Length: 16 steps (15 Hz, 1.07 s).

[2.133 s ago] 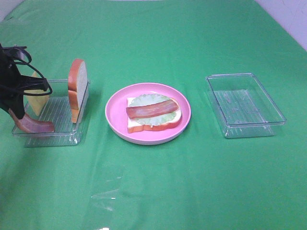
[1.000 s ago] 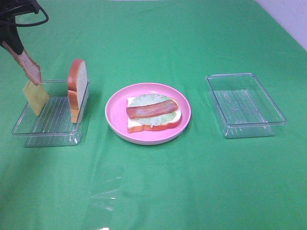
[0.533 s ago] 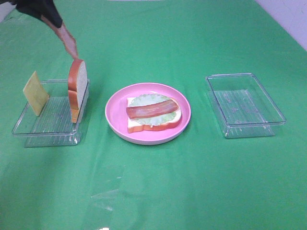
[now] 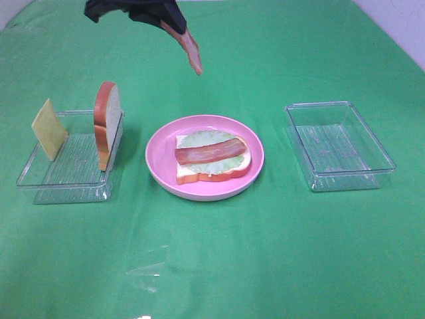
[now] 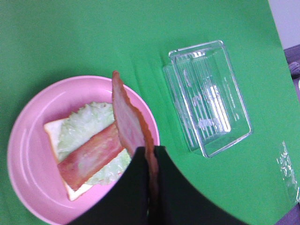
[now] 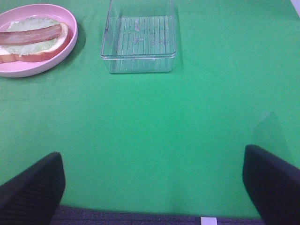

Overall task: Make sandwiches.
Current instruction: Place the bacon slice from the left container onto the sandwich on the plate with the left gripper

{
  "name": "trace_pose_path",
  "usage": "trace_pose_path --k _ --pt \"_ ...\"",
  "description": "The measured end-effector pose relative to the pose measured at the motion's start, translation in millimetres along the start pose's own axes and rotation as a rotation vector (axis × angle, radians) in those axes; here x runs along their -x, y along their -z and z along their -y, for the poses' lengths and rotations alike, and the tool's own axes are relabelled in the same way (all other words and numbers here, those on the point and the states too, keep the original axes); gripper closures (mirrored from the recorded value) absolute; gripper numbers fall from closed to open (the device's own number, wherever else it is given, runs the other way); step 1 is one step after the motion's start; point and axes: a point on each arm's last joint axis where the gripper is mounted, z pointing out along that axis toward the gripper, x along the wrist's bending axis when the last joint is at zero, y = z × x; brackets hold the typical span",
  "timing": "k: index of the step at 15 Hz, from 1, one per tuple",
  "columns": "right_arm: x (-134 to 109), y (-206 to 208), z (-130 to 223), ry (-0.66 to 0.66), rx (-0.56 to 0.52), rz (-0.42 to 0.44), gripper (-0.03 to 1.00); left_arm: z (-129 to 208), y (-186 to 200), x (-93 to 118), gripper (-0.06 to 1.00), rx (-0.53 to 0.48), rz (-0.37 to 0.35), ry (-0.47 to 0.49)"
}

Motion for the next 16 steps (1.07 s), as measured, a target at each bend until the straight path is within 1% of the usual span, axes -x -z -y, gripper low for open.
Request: trace_pose_path --k 1,2,3,5,7,8,9,11,13,14,15,16 --pt "0.0 0.0 0.0 0.000 0.000 0.000 -0.02 6.2 -17.3 5.3 0.94 -0.024 0.011 -0.004" --pt "0.0 0.0 0.0 0.000 0.000 0.000 -0.02 9.3 -24.9 8.5 0.94 -0.033 0.017 -0.006" --pt "0.0 0.0 0.0 0.000 0.000 0.000 -0.02 22.5 -60.4 14.3 0.94 -0.082 0.049 0.021" --pt "0.0 0.0 0.0 0.000 0.000 0.000 -0.02 34.5 -90.5 18.5 0.94 -0.122 0.108 0.046" --pt "0.0 0.0 0.0 0.000 0.000 0.000 -0.02 43.4 -111.8 16.7 0.94 -0.157 0.144 0.041" --pt "0.0 0.0 0.0 0.000 0.000 0.000 -0.02 48.1 -123.6 12.4 0.94 -0.179 0.148 0.041" --pt "0.0 0.0 0.0 0.000 0.000 0.000 -0.02 51.9 -133.6 6.7 0.94 -0.195 0.138 0.038" --pt "0.0 0.0 0.0 0.000 0.000 0.000 -0.02 59.4 -151.4 -8.0 0.94 -0.227 0.087 0.020" --pt "0.0 0.0 0.0 0.000 0.000 0.000 -0.02 64.6 -160.3 -25.5 0.94 -0.274 -0.001 0.019" --pt "0.0 0.0 0.0 0.000 0.000 0.000 -0.02 65.4 -160.4 -34.0 0.94 -0.293 -0.060 0.015" --pt "0.0 0.0 0.0 0.000 0.000 0.000 -0.02 64.3 -158.2 -47.6 0.94 -0.297 -0.191 -0.025" --pt "0.0 0.0 0.0 0.000 0.000 0.000 -0.02 63.8 -157.7 -50.1 0.94 -0.294 -0.217 -0.035"
